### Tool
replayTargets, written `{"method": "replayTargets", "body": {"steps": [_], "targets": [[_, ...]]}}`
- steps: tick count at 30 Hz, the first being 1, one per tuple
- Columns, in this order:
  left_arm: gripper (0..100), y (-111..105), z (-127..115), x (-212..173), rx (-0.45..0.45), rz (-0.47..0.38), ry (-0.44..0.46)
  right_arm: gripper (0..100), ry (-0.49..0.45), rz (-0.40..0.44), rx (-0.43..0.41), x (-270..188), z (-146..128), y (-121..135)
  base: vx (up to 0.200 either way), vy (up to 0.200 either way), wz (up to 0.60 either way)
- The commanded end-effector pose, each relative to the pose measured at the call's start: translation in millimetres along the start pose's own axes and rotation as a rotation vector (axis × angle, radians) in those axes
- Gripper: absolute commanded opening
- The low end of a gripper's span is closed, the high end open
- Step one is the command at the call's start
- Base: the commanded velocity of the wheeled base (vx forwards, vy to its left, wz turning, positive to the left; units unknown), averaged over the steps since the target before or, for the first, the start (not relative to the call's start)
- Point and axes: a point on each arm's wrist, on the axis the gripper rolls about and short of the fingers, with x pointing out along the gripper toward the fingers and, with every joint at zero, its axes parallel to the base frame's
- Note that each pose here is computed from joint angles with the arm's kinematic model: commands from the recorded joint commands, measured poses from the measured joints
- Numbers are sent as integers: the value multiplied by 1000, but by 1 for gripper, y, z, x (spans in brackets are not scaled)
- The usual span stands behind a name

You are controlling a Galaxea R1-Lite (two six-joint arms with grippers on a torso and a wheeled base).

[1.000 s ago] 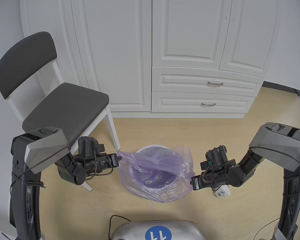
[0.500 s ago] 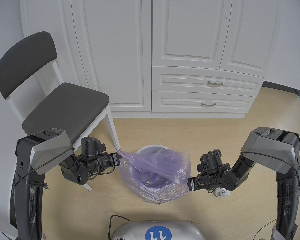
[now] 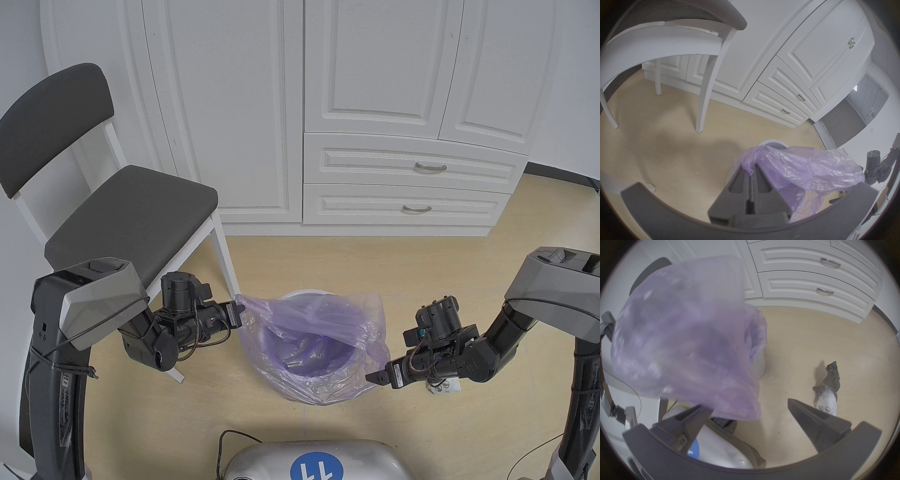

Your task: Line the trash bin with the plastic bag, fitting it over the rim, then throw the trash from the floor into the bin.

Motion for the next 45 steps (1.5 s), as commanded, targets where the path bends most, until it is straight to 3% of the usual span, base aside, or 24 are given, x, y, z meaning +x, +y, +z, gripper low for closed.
{"method": "replayTargets", "body": {"steps": [1, 2, 5, 9, 12, 15, 24, 25, 29, 35, 45], "targets": [[0, -3, -4, 3, -7, -9, 4, 100, -27, 13, -83, -34, -1, -2, 0, 0, 0], [0, -3, -4, 3, -7, -9, 4, 100, -27, 13, -83, -34, -1, -2, 0, 0, 0], [0, -4, -3, 3, -7, -12, 1, 100, -58, 59, -218, -64, -7, 5, 0, 0, 0], [0, -4, -3, 3, -7, -11, -1, 100, -166, 41, -278, -64, -3, 20, 0, 0, 0], [0, -4, -3, 3, -7, -11, 0, 100, -225, -4, -267, -52, -2, 26, 0, 0, 0], [0, -4, -3, 3, -7, -11, 0, 100, -354, -49, -225, -34, -6, 41, 0, 0, 0], [0, -6, -4, 3, -6, -14, 3, 100, -378, -63, -238, -29, -7, 42, 0, 0, 0], [100, -6, -4, 3, -6, -14, 3, 100, -378, -63, -238, -29, -7, 42, 0, 0, 0], [100, -6, -3, 2, -3, -13, 0, 100, -427, -116, -230, -25, 0, 45, 0, 0, 0], [100, -6, -4, 1, 10, -29, -36, 100, -578, -196, -192, -18, 18, 46, 0, 0, 0], [100, -6, -4, 0, 11, -32, -42, 100, -531, -226, -182, 14, 10, 34, 0, 0, 0]]}}
